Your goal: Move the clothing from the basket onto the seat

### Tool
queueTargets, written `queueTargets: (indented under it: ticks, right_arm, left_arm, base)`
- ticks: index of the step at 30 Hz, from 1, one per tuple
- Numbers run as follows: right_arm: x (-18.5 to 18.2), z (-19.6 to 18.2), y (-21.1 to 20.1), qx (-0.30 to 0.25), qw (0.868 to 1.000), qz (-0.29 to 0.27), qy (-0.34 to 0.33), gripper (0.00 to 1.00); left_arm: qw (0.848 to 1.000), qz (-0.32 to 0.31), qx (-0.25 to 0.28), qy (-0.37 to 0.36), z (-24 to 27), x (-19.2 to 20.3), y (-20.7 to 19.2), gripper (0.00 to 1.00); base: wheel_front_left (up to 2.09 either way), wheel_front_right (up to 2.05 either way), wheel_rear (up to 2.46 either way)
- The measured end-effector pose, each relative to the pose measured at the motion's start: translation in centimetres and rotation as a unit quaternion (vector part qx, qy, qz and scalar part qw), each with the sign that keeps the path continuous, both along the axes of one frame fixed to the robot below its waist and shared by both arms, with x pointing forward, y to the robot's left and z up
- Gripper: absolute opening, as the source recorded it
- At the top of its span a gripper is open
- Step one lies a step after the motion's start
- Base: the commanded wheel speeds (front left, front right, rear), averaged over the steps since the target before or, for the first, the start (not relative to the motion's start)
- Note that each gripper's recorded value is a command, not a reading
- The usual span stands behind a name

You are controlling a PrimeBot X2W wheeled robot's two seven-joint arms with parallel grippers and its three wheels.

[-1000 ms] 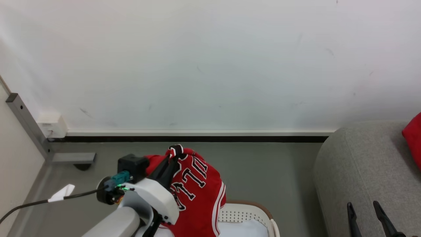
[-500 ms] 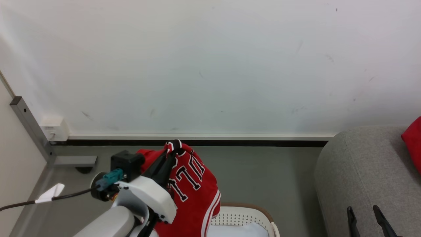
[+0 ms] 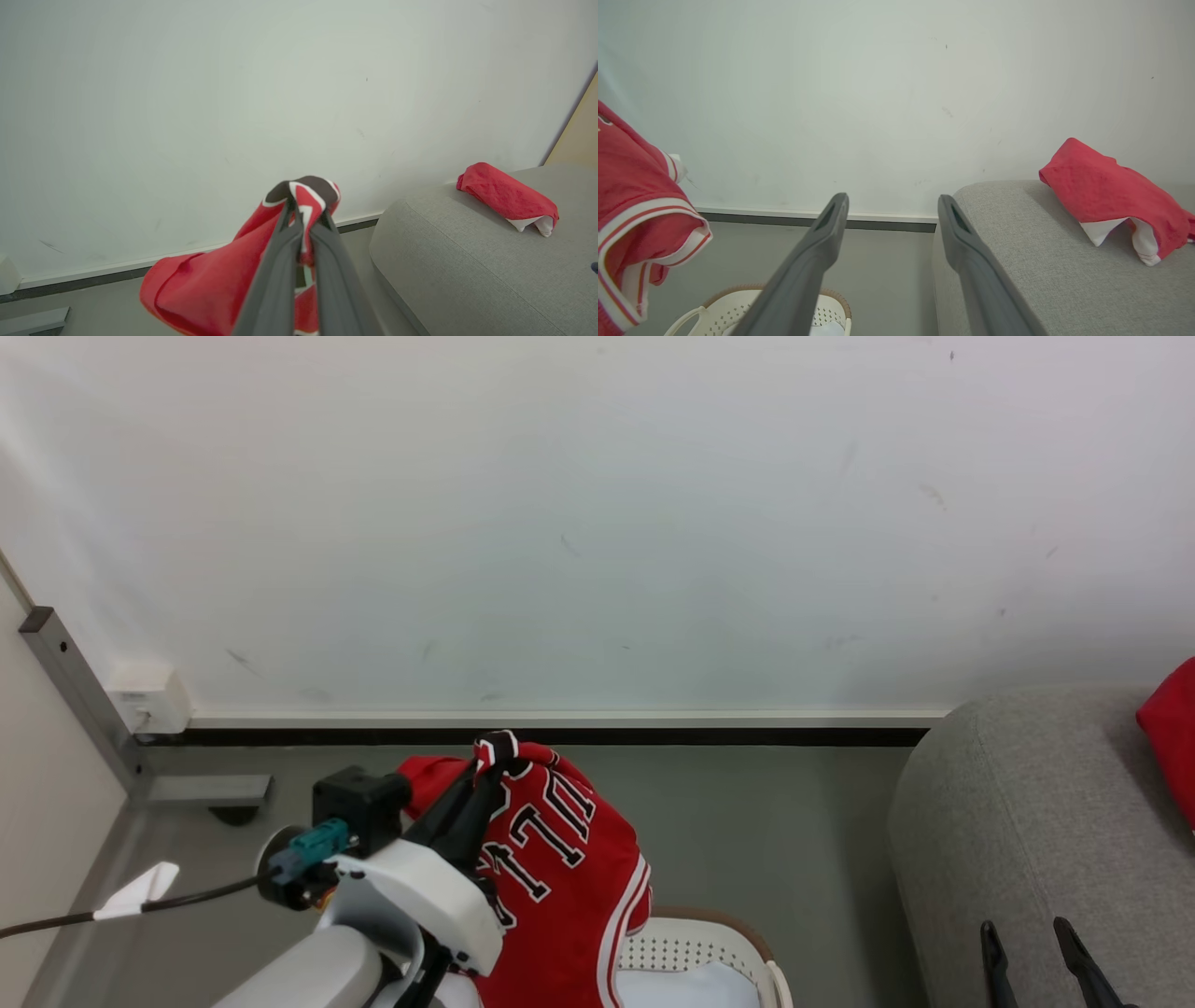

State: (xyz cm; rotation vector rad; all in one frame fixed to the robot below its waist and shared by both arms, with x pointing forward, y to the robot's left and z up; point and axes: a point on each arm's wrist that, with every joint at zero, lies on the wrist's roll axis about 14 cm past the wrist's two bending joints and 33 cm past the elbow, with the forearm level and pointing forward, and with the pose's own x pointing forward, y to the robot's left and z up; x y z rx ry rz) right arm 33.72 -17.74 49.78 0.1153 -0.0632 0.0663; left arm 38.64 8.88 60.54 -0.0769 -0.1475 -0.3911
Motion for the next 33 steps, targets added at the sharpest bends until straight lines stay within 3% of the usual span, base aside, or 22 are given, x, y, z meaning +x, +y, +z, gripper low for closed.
queueTargets:
  ticks: [6,13,20,25,33]
  right_arm:
    - [0.4,0.9,1.5,-0.014,1.000,0.023,-0.014,1.00]
    - [1.7,3.4,8.0,-0.041,0.990,0.123,-0.054,1.00]
    - [2.5,5.1,15.1,-0.060,0.965,0.242,-0.076,1.00]
    - [2.2,5.6,20.2,-0.076,0.940,0.323,-0.080,1.00]
    - [2.9,5.9,24.1,-0.105,0.915,0.381,-0.075,1.00]
  left_arm:
    - [1.000,-0.008,0.000,0.003,-0.1,0.0,-0.5,0.00]
    - [1.000,-0.019,0.005,-0.003,0.2,-0.1,-1.1,0.00]
    - [0.999,-0.039,0.008,-0.012,0.9,-0.9,-2.3,0.00]
    - [0.998,-0.061,0.008,-0.015,1.3,-1.6,-3.6,0.00]
    - [0.995,-0.099,0.008,-0.021,2.0,-2.8,-5.8,0.00]
  base:
    - [0.00,0.00,0.00]
    - [0.00,0.00,0.00]
    - [0.00,0.00,0.00]
    - [0.00,0.00,0.00]
    - [0.00,0.00,0.00]
